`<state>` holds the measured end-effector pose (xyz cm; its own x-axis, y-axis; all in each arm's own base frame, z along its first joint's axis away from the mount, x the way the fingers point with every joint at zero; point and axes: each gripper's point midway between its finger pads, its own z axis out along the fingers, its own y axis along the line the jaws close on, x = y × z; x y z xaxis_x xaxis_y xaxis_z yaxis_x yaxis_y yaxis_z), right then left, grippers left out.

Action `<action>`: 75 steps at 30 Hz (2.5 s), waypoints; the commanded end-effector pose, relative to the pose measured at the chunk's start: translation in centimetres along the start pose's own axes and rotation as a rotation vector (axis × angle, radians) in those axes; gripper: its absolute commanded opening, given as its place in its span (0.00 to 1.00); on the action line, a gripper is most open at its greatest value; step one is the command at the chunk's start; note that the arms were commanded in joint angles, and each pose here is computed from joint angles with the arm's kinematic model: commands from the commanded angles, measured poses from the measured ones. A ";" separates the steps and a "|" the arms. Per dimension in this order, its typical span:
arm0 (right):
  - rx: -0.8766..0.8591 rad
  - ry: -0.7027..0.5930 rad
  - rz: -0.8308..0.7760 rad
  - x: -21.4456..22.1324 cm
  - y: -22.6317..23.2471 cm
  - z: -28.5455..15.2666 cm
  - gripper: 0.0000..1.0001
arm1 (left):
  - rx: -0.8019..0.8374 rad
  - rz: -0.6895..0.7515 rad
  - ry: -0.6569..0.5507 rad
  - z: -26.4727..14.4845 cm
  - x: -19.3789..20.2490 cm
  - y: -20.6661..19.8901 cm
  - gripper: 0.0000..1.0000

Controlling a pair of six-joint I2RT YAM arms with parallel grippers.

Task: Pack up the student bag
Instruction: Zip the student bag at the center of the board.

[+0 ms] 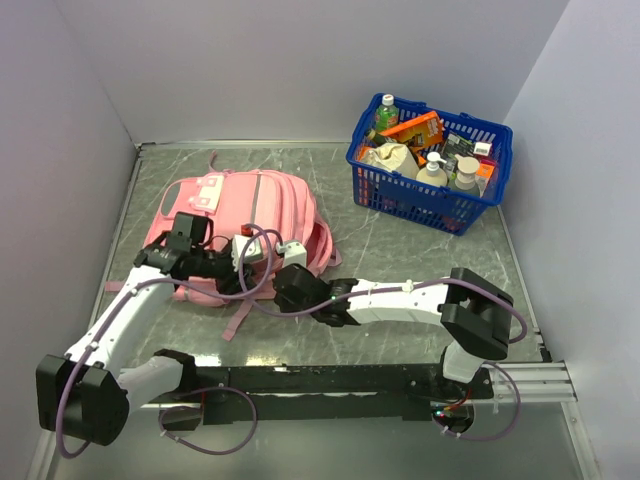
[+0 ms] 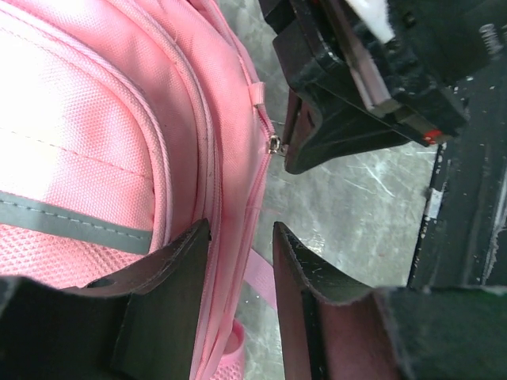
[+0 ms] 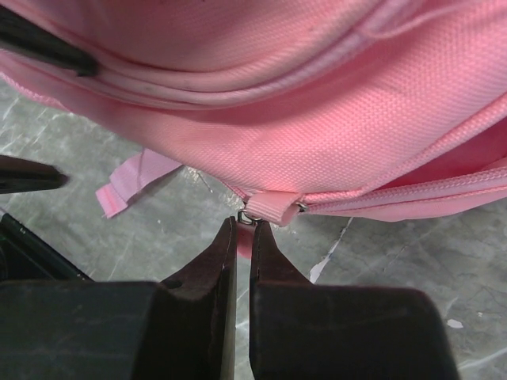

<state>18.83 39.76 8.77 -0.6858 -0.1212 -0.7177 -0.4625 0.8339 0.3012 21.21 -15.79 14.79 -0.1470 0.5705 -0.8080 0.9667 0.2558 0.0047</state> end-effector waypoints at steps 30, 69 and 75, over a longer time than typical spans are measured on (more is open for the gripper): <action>-0.202 -0.023 0.045 -2.0 3.8 -1.6 0.00 | -0.504 0.429 0.068 -3.9 0.3 4.6 0.98; -0.087 0.007 0.170 -3.7 -6.9 -4.2 0.00 | -0.273 0.611 0.326 -1.5 6.2 0.3 0.01; 0.014 -0.025 0.172 -5.0 -11.4 -4.5 0.00 | -0.258 0.627 0.345 -2.4 5.8 0.0 0.01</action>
<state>22.79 32.55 11.87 -0.7730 0.0291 -0.6338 -0.3828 0.7753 0.5024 21.74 -13.09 13.24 0.3807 0.8090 -0.4479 0.7556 0.0070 0.6550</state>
